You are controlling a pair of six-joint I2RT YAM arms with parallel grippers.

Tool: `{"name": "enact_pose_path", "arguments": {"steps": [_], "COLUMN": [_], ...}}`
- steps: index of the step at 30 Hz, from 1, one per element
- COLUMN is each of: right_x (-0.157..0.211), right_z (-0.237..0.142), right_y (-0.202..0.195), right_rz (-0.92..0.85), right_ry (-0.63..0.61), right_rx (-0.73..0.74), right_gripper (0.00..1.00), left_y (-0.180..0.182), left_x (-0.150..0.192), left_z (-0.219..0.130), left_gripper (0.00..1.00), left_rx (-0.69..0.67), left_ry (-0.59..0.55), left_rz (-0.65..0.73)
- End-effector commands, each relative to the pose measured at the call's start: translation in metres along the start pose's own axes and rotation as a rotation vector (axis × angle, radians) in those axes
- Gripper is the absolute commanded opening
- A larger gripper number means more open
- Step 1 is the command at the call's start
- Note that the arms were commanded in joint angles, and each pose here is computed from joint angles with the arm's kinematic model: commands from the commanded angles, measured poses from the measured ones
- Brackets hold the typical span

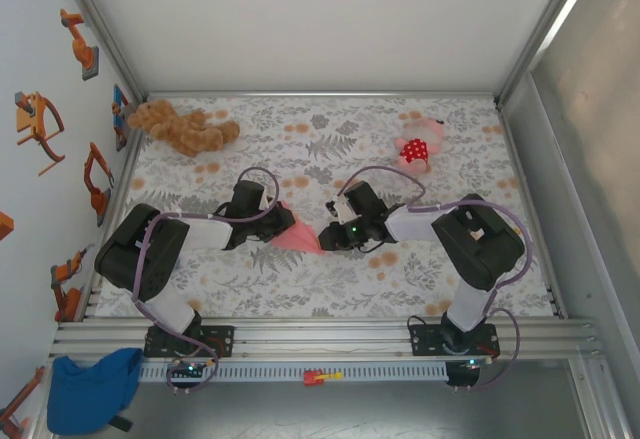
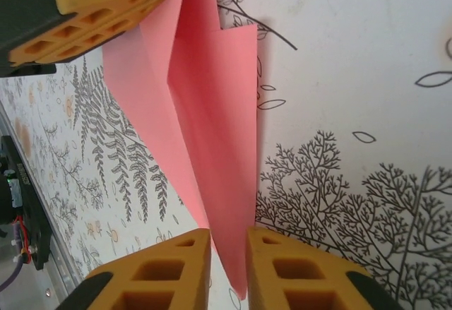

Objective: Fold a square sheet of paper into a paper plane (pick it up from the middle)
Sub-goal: Fourth fold the wing at the center of the table.

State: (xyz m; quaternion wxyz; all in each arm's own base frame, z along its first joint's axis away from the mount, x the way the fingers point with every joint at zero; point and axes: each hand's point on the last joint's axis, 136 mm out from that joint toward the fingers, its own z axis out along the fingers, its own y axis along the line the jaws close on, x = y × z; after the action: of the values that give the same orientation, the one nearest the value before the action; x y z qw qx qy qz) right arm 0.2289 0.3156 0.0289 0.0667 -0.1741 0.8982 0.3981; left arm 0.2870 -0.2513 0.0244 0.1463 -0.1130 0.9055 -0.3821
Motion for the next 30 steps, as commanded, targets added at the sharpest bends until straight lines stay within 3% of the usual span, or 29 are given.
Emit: {"name": "enact_pose_path", "arguments": {"steps": [1, 8, 30], "right_x": [-0.021, -0.034, -0.046], "right_z": [-0.011, 0.000, 0.027], "right_y": [0.009, 0.014, 0.025], "right_rz": [-0.071, -0.097, -0.115], "right_ry": [-0.057, -0.041, -0.008], "right_rx": [0.027, -0.007, -0.111], "right_gripper": [0.23, 0.30, 0.28], "left_y": [-0.009, -0.013, -0.013], "left_x": [-0.004, -0.004, -0.004], "left_z": [-0.004, -0.008, -0.006], "left_gripper": [0.09, 0.10, 0.10], "left_rx": [0.024, 0.035, 0.039], "left_ry": [-0.005, -0.007, 0.001], "left_rz": [0.012, 0.025, 0.016]}}
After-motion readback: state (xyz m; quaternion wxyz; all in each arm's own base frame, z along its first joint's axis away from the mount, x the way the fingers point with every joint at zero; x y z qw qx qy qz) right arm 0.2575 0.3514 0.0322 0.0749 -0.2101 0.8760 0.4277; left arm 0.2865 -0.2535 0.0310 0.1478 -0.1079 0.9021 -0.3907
